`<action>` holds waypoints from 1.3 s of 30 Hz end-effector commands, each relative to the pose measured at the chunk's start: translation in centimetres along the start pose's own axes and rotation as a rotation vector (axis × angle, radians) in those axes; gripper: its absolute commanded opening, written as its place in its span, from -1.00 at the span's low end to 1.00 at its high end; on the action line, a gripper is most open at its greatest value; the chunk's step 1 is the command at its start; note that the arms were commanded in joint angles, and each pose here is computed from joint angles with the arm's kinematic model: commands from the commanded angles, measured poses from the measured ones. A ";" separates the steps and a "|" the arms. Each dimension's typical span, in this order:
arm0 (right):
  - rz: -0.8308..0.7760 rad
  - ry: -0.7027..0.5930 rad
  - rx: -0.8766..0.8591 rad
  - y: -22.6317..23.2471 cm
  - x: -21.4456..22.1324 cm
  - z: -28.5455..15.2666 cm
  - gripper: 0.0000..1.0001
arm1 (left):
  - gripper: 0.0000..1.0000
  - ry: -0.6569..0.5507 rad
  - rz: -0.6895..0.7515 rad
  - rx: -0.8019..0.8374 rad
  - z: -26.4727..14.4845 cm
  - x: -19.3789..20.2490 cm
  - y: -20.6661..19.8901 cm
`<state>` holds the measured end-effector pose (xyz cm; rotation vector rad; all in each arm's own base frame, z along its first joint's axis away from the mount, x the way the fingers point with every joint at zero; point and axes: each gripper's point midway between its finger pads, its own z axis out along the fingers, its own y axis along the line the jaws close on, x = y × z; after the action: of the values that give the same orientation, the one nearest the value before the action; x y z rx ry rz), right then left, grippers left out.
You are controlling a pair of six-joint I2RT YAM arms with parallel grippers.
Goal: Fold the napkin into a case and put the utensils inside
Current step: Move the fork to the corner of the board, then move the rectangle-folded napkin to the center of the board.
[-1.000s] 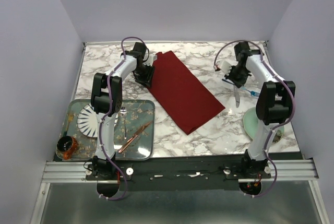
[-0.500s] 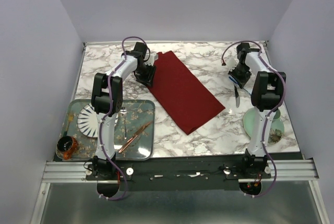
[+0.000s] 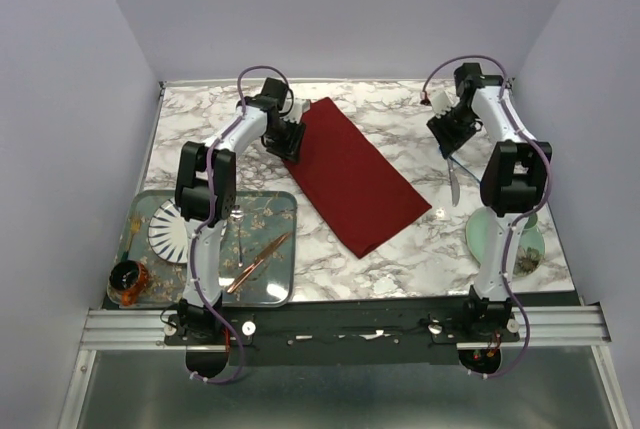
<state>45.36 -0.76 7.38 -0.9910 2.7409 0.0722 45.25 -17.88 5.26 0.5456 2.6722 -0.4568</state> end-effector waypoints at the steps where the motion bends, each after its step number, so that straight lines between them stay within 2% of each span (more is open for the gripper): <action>1: -0.064 -0.127 -0.249 9.7 -4.3 -1.5 -0.03 | 0.01 -0.031 0.032 0.061 -0.6 -1.1 -3.0; 4: -0.097 -0.139 -0.309 12.9 -6.1 -0.1 -0.13 | 0.00 -0.021 -0.012 0.086 -0.5 -0.5 -3.5; 10: -0.170 -0.116 -0.356 16.9 -7.4 3.3 -0.31 | -0.01 -0.056 0.011 0.073 -2.1 0.3 -3.6; 15: -0.198 -0.026 -0.363 17.7 -4.5 5.7 -0.48 | 0.01 -0.040 0.010 0.045 -2.4 0.9 -3.1; 18: -0.207 -0.016 -0.365 18.3 -3.7 5.4 -0.54 | 0.02 -0.043 -0.007 0.059 -1.9 0.8 -3.3; 22: -0.210 0.104 -0.437 21.3 0.4 5.4 -0.66 | 0.02 -0.012 -0.021 0.057 -0.8 0.6 -3.0; 26: -0.174 0.207 -0.546 24.8 4.5 5.0 -0.67 | 0.01 0.020 -0.015 0.049 0.6 0.8 -2.4; 30: -0.127 0.242 -0.665 28.7 6.4 3.8 -0.67 | 0.00 0.044 0.003 0.068 1.5 0.8 -2.8; 34: -0.076 0.167 -0.813 32.8 5.2 1.6 -0.58 | -0.13 0.107 -0.001 0.097 2.9 1.6 -3.7; 35: -0.075 0.150 -0.835 33.5 4.8 1.2 -0.55 | -0.21 0.124 0.001 0.112 3.5 1.9 -4.1; 39: -0.059 0.047 -0.939 35.6 3.0 -2.6 -0.36 | -0.34 0.164 0.076 0.140 4.9 2.1 -5.9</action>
<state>20.65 20.70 2.51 -1.3612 2.8841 1.1426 44.51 -21.82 3.31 0.6056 2.7235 -0.5432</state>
